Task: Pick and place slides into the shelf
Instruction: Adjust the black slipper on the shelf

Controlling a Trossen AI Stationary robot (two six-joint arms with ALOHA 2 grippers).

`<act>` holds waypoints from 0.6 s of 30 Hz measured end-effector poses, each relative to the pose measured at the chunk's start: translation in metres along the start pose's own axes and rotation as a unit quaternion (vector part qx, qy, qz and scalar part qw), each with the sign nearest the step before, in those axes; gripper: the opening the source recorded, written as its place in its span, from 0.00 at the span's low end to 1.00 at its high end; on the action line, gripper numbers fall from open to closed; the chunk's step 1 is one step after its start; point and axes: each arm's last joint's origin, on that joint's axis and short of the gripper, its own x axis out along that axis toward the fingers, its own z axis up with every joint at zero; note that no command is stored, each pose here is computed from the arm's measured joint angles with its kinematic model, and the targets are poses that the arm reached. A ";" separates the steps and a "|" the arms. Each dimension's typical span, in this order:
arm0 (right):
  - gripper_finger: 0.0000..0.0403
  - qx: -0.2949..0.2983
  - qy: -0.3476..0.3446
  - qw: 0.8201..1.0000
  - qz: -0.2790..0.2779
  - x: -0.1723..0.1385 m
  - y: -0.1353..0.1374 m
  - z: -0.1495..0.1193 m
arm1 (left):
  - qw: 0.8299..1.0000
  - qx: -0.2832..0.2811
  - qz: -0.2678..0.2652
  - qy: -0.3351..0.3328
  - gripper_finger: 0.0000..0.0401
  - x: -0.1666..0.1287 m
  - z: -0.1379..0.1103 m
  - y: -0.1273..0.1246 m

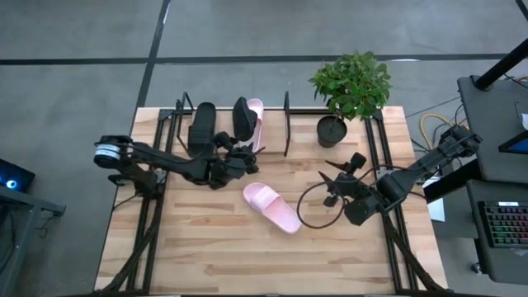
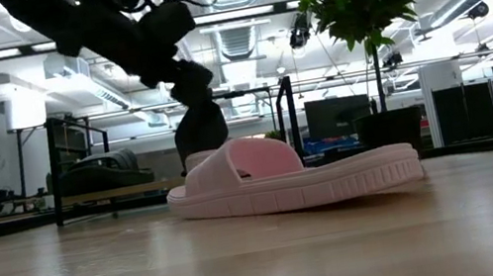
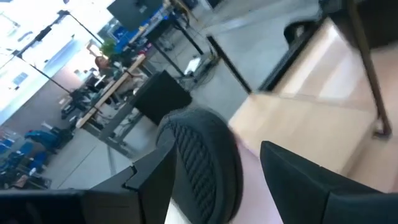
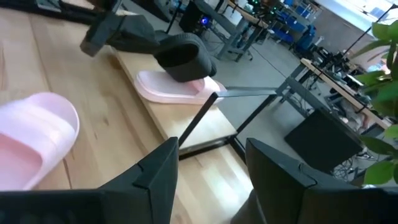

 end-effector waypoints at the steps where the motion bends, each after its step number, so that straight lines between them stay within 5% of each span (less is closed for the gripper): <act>1: 0.44 -0.004 0.001 1.000 0.000 0.000 0.000 0.000 | 1.000 -0.005 0.001 -0.003 0.54 0.001 0.001 -0.001; 18: 0.44 -0.011 0.002 1.000 0.000 0.000 0.001 -0.001 | 0.999 -0.024 0.027 0.005 0.54 0.015 -0.003 -0.002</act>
